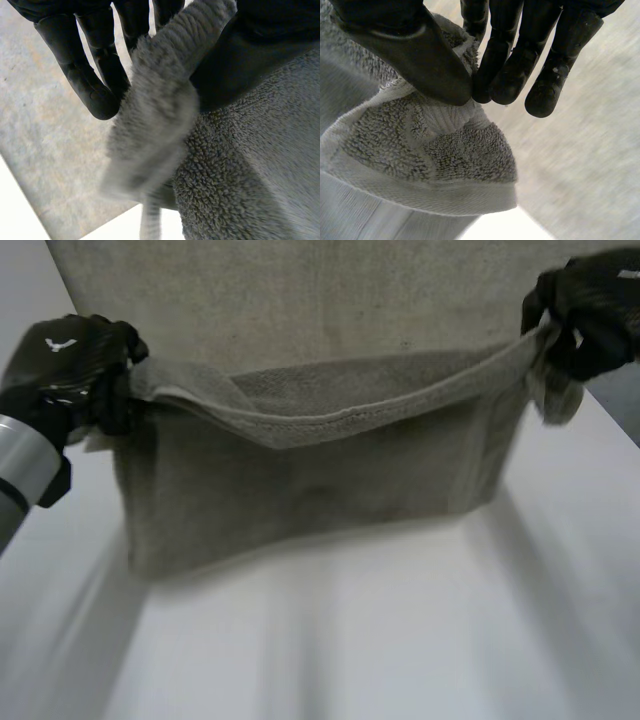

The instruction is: Fold the towel.

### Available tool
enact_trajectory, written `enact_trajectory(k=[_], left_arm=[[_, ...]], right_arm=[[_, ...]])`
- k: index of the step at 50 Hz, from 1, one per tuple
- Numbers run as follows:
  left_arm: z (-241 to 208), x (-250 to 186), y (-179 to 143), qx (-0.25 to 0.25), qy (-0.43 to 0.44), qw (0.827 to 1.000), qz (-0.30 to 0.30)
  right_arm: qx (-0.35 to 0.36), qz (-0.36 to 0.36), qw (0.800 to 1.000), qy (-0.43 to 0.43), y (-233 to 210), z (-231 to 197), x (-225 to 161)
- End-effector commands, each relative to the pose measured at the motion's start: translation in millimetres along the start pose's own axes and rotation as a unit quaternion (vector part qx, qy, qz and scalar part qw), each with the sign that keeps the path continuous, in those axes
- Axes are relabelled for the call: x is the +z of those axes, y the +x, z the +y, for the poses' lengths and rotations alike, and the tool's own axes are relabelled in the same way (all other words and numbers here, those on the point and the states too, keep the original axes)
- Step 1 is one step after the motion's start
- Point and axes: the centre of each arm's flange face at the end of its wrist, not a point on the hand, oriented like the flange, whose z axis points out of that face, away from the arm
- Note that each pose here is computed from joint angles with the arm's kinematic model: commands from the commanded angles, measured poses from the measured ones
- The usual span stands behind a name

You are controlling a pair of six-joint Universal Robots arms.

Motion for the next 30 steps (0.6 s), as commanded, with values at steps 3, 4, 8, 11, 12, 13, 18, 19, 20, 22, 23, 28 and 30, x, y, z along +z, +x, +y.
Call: enact_trajectory(k=[3, 4, 8, 11, 12, 13, 18, 19, 20, 22, 23, 28, 30], left_arm=[[76.8, 4.4, 7.0, -0.037, -0.188, 0.981, 0.032], [90.4, 8.1, 8.8, -0.042, -0.213, 0.975, 0.039], [110.9, 25.0, 8.8, -0.047, -0.244, 0.968, 0.046], [112.1, 49.0, 4.7, -0.041, -0.235, 0.97, 0.046], [102.3, 63.7, 1.3, -0.035, -0.214, 0.975, 0.043], [102.2, 63.8, 1.3, -0.035, -0.213, 0.975, 0.043], [9.7, 110.2, -15.2, -0.009, -0.036, 0.999, 0.021], [9.4, 110.2, -15.2, -0.009, -0.035, 0.999, 0.021], [-20.2, 118.1, -17.0, 0.0, 0.031, 0.999, 0.015], [-50.3, 121.8, -17.0, 0.003, 0.1, 0.995, 0.006], [-73.5, 121.0, -20.8, -0.002, 0.155, 0.988, -0.012], [-114.3, 110.5, -31.0, -0.042, 0.251, 0.966, -0.052], [-111.2, 109.2, -31.6, -0.051, 0.247, 0.966, -0.056]], right_arm=[[-0.071, -0.143, 0.964, -0.215, -38.2, 84.8, 21.4], [-0.075, -0.157, 0.957, -0.234, -47.3, 94.7, 26.3], [-0.095, -0.161, 0.954, -0.235, -57.1, 100.9, 37.9], [-0.13, -0.136, 0.965, -0.184, -54.5, 89.9, 58.8], [-0.152, -0.116, 0.972, -0.137, -50.4, 78.0, 70.6], [-0.174, -0.09, 0.977, -0.08, -46.2, 62.4, 82.7], [-0.253, 0.012, 0.957, 0.138, -32.8, 1.4, 112.5], [-0.254, 0.012, 0.957, 0.139, -32.8, 1.2, 112.5], [-0.273, 0.054, 0.934, 0.223, -29.2, -30.8, 110.1], [-0.281, 0.087, 0.909, 0.297, -25.7, -59.6, 101.7], [-0.278, 0.114, 0.884, 0.359, -22.2, -83.4, 91.9], [-0.221, 0.095, 0.886, 0.395, -18.9, -96.7, 80.6], [-0.198, 0.069, 0.903, 0.374, -20.8, -89.6, 81.1]])
